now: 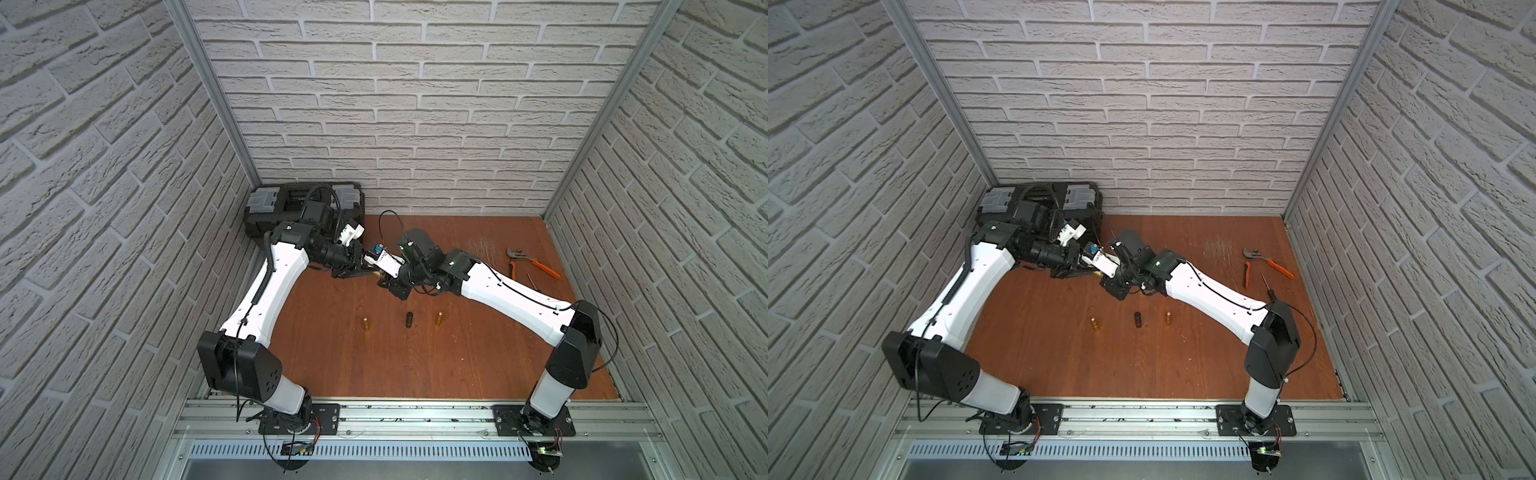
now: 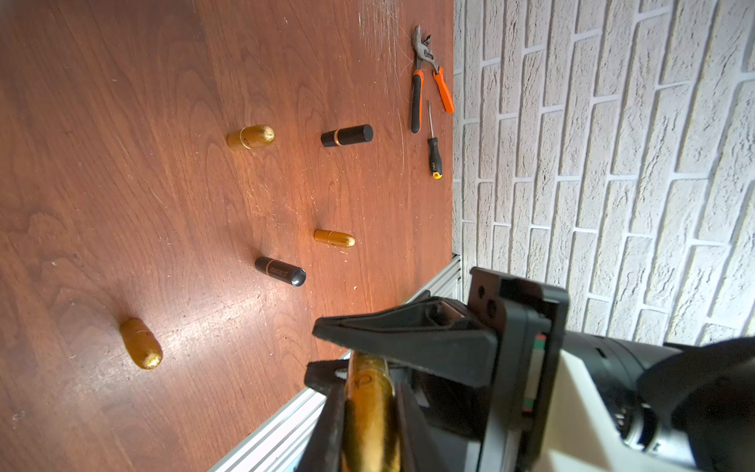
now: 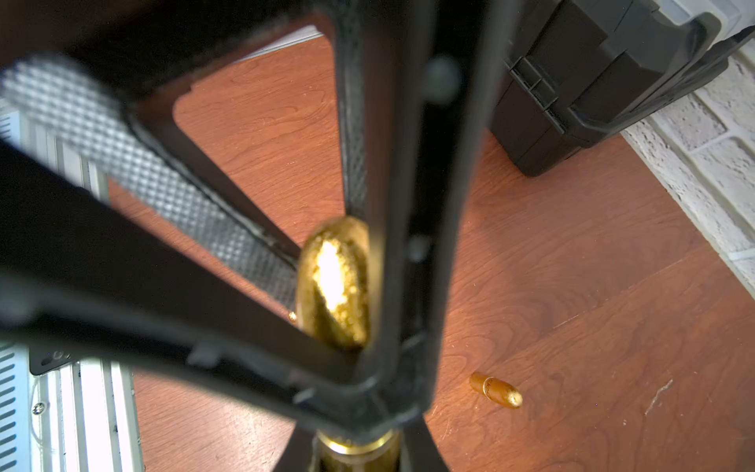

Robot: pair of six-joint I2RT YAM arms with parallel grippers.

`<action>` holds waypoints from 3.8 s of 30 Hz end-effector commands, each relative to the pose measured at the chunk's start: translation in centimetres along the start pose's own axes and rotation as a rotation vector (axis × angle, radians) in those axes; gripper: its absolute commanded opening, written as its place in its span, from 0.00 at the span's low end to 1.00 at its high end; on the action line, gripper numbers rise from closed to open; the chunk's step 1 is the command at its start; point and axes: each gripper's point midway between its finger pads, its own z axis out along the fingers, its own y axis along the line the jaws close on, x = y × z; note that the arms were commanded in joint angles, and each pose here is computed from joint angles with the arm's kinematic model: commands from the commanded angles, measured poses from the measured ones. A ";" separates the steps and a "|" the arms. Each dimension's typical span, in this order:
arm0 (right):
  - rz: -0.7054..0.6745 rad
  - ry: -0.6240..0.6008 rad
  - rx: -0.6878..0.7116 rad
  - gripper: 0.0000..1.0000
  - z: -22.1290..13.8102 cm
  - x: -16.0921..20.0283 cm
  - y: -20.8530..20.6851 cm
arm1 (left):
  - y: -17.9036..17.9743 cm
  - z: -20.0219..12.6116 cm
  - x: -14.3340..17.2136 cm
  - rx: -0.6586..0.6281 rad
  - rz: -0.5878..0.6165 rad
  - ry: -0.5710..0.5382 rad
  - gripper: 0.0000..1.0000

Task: Open the lipstick cap
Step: Open the cover of the lipstick, then place the cover at the center of the board, then place the lipstick at the center of the board.

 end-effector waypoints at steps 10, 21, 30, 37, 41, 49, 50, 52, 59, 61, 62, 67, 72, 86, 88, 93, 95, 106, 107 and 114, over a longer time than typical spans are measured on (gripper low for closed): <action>-0.007 -0.062 0.135 0.03 -3.1 -0.4 -1.9 | 0.7 -2.3 -1.0 0.070 -0.052 -0.092 0.00; -0.002 -0.056 0.223 0.03 -4.4 1.1 -3.3 | 0.9 -5.6 -3.2 0.157 -0.081 -0.206 0.00; 0.016 -0.123 0.200 0.03 -7.2 -1.1 -2.7 | 12.2 0.2 -5.5 -0.637 0.012 -0.149 0.00; 0.027 -0.134 0.214 0.03 -9.3 -0.7 -2.4 | 18.2 4.9 -8.7 -0.855 0.065 -0.135 0.00; 0.039 -0.135 0.215 0.03 -9.5 -0.1 -2.3 | 20.8 7.1 -9.2 -0.895 0.067 -0.078 0.00; 0.061 -0.123 0.215 0.03 -9.1 0.8 -2.2 | 24.0 10.2 -9.7 -0.930 0.069 -0.012 0.00; 0.063 -0.123 0.215 0.03 -9.1 0.9 -2.2 | 24.1 10.4 -9.7 -0.928 0.068 -0.010 0.00; 0.066 -0.123 0.217 0.03 -9.2 0.9 -2.2 | 24.3 10.7 -9.8 -0.919 0.067 -0.011 0.00; 0.070 -0.114 0.224 0.03 -8.8 1.1 -2.3 | 25.4 11.9 -8.8 -0.906 0.053 0.022 0.02; 0.071 -0.113 0.223 0.03 -8.8 1.2 -2.3 | 25.7 12.0 -8.4 -0.907 0.049 0.028 0.08; 0.072 -0.115 0.223 0.03 -8.8 1.1 -2.3 | 25.7 12.0 -8.3 -0.906 0.049 0.031 0.11; 0.076 -0.114 0.219 0.03 -8.7 1.1 -2.2 | 25.5 11.6 -8.1 -0.907 0.050 0.029 0.26; 0.079 -0.116 0.217 0.03 -8.6 1.0 -2.2 | 24.9 10.9 -8.4 -0.906 0.055 0.022 0.41; 0.095 -0.103 0.195 0.03 -6.9 1.5 -2.0 | 11.4 3.4 -7.7 -0.397 -0.058 -0.129 0.59; 0.102 -0.105 0.180 0.03 -6.4 1.2 -1.8 | 8.2 3.0 -6.9 -0.258 -0.046 -0.115 0.59; 0.104 -0.108 0.158 0.03 -5.3 0.8 -1.5 | 1.7 1.4 -5.5 -0.012 0.001 -0.117 0.61; 0.101 -0.106 0.148 0.03 -4.9 0.6 -1.3 | -0.1 0.7 -5.1 0.044 0.021 -0.126 0.63; 0.098 -0.104 0.134 0.03 -3.3 -0.6 -1.4 | -2.3 2.5 -1.8 0.078 0.084 -0.020 0.62; 0.099 -0.106 0.135 0.03 -3.3 -0.6 -1.4 | -2.1 2.7 -1.6 0.077 0.080 -0.015 0.62; 0.100 -0.084 0.147 0.03 -2.5 -0.4 -1.8 | -2.2 2.8 -0.7 0.077 0.101 0.003 0.48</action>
